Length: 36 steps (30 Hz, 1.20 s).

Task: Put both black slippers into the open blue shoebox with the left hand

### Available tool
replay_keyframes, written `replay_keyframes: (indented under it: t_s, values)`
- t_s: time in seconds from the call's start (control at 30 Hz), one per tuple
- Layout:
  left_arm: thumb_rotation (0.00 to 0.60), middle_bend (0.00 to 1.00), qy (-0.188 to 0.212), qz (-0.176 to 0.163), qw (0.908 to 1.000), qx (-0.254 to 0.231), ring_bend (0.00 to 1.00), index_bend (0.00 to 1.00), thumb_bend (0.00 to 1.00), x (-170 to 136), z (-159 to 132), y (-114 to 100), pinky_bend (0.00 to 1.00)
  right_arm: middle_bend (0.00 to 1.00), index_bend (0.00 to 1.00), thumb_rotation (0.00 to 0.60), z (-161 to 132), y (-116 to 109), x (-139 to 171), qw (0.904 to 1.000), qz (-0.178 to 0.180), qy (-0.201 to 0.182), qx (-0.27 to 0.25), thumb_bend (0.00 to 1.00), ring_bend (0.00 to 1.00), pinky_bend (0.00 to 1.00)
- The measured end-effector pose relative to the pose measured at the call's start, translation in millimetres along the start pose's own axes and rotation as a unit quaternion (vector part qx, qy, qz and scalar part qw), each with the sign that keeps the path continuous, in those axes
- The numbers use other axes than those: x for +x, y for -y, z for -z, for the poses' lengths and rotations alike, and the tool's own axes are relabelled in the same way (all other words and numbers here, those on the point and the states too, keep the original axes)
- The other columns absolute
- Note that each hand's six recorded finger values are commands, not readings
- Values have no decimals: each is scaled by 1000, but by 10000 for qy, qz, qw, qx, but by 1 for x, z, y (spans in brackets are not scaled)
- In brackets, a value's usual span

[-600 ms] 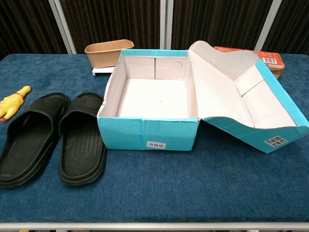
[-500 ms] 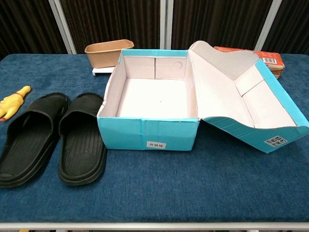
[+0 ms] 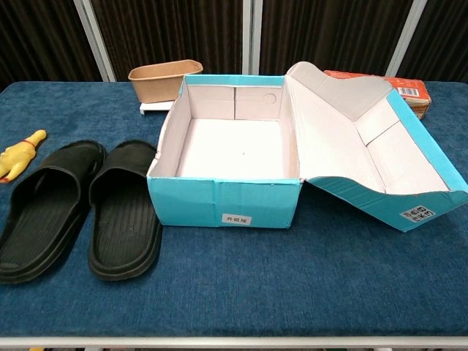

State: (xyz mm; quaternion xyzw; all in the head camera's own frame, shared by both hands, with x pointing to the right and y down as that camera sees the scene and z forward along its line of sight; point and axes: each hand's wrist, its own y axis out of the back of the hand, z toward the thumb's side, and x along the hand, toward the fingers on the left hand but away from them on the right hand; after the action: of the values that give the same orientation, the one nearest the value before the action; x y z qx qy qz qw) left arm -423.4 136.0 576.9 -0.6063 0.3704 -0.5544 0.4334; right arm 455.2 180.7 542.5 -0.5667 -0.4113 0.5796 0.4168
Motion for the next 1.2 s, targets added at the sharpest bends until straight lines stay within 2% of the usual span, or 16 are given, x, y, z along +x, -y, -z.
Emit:
replay_keyframes:
  t_s: [0.03, 0.1, 0.17, 0.27, 0.37, 0.47, 0.6, 0.7, 0.87, 1.2]
  values:
    - [600, 108, 89, -7, 9999, -55, 121, 159, 0, 6, -4, -2, 276, 82, 54, 600, 0, -2, -1, 10000, 13, -20, 13, 73, 0, 60]
    - [600, 131, 311, 5, 9993, -212, 199, 177, 0, 21, -17, -6, 445, 79, 54, 600, -1, -3, -2, 10000, 28, -59, 12, 72, 0, 60]
    - [600, 195, 509, 14, 9982, -315, 327, 216, 0, 37, -29, -10, 591, 77, 54, 600, -2, -3, -4, 10000, 13, -91, -14, 72, 0, 60]
    - [600, 221, 745, 179, 9958, -491, 506, 229, 0, 59, -49, -8, 715, 76, 54, 600, -2, -1, -5, 9999, -20, -127, -62, 73, 0, 60]
    - [600, 220, 930, 550, 9917, -696, 603, 211, 0, 77, -69, 2, 805, 74, 54, 600, 0, -2, -5, 9999, -33, -145, -50, 73, 0, 60]
    - [600, 203, 1102, 1056, 9844, -872, 639, 167, 0, 90, -92, 18, 840, 71, 55, 600, 3, -4, -4, 9999, -36, -109, -43, 73, 0, 60]
    - [600, 135, 1262, 1793, 9686, -1174, 671, 120, 0, 102, -126, 43, 865, 70, 55, 600, 8, -5, -2, 9999, -46, -51, -73, 73, 0, 60]
    - [600, 100, 1307, 2163, 9589, -1287, 682, 93, 0, 104, -144, 58, 873, 70, 55, 600, 11, -4, -2, 9999, -70, -17, -84, 73, 0, 60]
    - [600, 50, 1288, 2502, 9514, -1249, 686, 67, 0, 102, -160, 76, 875, 70, 55, 600, 14, -2, -1, 9998, -117, 2, -130, 73, 0, 60]
    - [600, 45, 958, 3026, 9377, -1415, 695, 63, 0, 107, -175, 103, 876, 70, 55, 600, 18, 3, -1, 9996, -186, 19, -192, 73, 0, 60]
